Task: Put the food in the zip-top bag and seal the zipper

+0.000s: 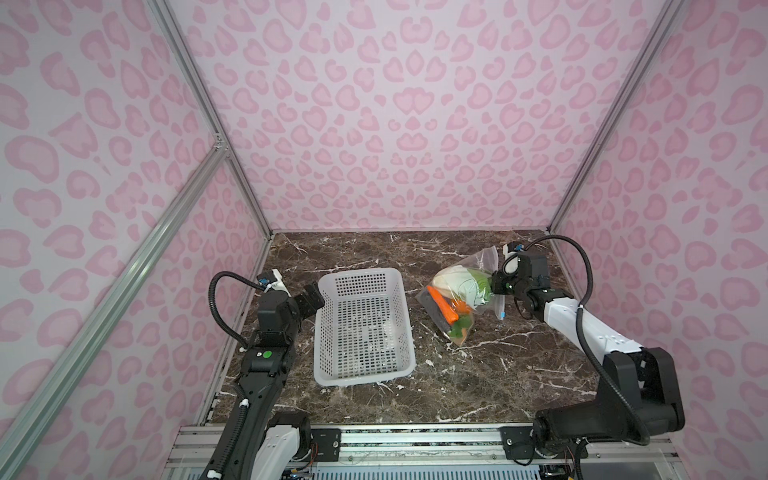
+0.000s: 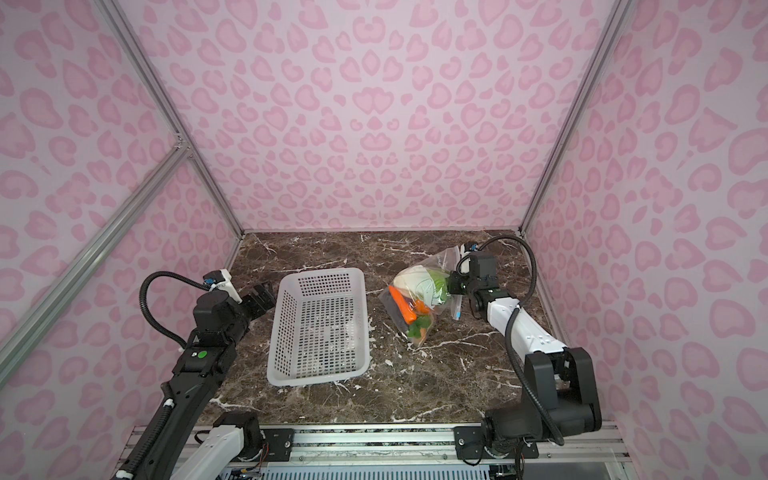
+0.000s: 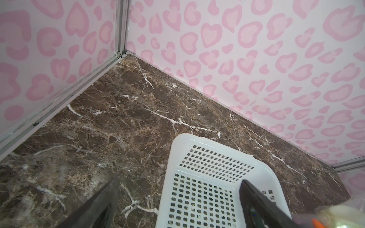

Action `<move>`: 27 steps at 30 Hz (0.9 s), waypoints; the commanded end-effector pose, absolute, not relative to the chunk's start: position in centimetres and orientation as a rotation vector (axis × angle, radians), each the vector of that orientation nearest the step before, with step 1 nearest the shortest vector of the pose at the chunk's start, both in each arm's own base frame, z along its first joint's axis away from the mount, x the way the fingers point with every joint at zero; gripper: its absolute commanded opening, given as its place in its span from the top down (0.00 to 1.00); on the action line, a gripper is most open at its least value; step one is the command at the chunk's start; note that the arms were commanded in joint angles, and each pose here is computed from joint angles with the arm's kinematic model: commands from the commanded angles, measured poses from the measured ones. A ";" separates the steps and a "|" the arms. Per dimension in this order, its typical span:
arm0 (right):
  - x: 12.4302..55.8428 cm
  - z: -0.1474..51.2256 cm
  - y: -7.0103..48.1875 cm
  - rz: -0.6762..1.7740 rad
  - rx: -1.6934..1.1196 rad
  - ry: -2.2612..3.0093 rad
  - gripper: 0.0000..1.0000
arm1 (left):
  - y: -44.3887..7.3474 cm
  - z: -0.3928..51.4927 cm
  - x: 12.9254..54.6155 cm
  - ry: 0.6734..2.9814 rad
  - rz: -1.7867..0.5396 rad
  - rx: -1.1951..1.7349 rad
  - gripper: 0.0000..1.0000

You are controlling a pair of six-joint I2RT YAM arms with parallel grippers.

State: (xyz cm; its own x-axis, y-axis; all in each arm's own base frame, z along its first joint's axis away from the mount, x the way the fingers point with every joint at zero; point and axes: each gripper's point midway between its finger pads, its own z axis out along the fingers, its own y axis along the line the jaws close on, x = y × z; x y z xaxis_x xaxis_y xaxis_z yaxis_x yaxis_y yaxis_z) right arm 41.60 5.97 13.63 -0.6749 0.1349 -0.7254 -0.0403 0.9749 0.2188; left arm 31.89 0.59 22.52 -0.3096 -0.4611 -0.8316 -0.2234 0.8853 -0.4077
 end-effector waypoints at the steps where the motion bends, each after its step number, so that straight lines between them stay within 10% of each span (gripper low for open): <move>1: 41.9 11.4 6.5 0.333 0.017 2.343 0.95 | 0.3 22.2 32.0 1.904 -0.289 -0.515 0.03; 7: 42.3 9.2 6.7 0.363 0.029 2.372 0.90 | 0.5 20.9 31.5 1.934 -0.273 -0.532 0.03; 18: 42.1 14.8 1.0 -0.031 0.083 2.330 0.45 | 0.2 18.6 31.5 1.992 -0.287 -0.547 0.04; 22: 41.1 18.1 0.3 -0.057 0.116 2.248 0.02 | -1.4 18.1 32.3 2.015 -0.380 -0.498 0.03; 27: 39.7 16.9 -0.4 -0.063 0.180 2.173 0.01 | -3.3 16.6 33.0 2.069 -0.490 -0.453 0.03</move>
State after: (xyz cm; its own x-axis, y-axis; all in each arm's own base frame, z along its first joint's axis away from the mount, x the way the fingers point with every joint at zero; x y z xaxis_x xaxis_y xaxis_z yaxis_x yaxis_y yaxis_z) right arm 40.03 0.55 17.80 -0.5871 0.0831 -0.8053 0.0960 0.9948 0.0326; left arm 32.22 -1.72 15.90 -0.4927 -0.4930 -0.7171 -0.2061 0.8667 -0.4543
